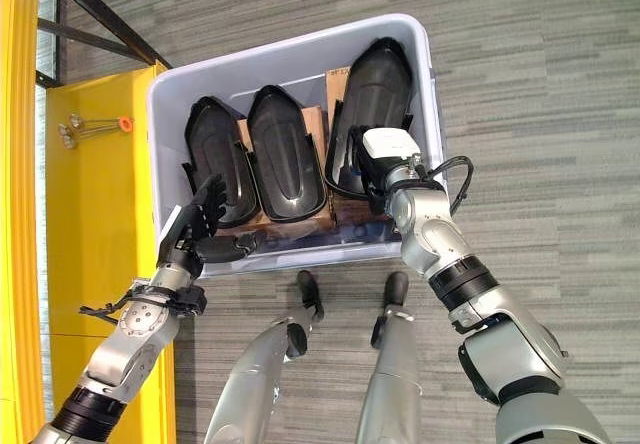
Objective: Move parts from the plastic box to the shelf.
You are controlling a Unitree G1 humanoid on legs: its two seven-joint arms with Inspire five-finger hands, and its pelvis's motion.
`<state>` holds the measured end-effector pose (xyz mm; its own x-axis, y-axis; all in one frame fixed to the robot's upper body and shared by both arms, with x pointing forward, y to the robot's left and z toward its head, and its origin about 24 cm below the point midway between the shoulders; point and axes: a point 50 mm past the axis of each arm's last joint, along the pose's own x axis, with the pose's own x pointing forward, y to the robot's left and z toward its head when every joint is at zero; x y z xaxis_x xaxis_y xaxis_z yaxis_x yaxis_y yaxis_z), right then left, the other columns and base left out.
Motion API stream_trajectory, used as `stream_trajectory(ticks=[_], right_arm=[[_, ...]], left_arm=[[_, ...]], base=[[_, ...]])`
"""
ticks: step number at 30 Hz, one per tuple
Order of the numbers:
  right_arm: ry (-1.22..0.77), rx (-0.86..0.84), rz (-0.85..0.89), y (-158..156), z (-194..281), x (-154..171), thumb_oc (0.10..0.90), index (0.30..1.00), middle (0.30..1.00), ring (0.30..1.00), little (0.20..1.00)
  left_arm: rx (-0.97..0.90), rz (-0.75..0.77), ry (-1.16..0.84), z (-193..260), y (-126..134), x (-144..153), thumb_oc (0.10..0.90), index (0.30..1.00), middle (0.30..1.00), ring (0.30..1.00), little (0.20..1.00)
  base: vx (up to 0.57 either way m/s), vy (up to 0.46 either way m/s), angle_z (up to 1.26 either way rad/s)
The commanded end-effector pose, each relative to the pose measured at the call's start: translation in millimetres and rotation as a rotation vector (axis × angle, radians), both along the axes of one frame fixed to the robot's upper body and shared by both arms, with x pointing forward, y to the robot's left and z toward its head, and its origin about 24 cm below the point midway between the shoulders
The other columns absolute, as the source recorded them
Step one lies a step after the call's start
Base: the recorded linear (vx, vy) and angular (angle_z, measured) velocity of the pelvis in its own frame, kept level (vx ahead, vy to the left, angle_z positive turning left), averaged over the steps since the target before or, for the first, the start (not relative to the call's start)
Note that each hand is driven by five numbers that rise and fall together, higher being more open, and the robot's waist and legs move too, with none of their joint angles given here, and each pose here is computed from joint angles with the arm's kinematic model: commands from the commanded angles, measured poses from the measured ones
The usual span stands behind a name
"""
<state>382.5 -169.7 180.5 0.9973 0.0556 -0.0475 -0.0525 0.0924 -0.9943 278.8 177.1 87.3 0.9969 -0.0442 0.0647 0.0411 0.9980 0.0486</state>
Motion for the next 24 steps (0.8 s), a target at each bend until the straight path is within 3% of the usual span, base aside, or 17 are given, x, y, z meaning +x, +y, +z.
stream_trajectory(ticks=[1, 24], right_arm=[[0.495, -0.061, -0.579, -141, -111, -50, 0.900, 1.000, 1.000, 1.000, 1.000], [0.421, 0.117, -0.650, -160, -133, -67, 0.900, 1.000, 1.000, 1.000, 1.000]], left_arm=[[-0.061, 0.021, -0.264, 52, 3, 3, 0.900, 1.000, 1.000, 1.000, 1.000], [-0.119, 0.022, -0.269, 48, -4, 3, 0.900, 1.000, 1.000, 1.000, 1.000]], base=[[-0.01, 0.019, -0.30], [0.00, 0.005, 0.00]])
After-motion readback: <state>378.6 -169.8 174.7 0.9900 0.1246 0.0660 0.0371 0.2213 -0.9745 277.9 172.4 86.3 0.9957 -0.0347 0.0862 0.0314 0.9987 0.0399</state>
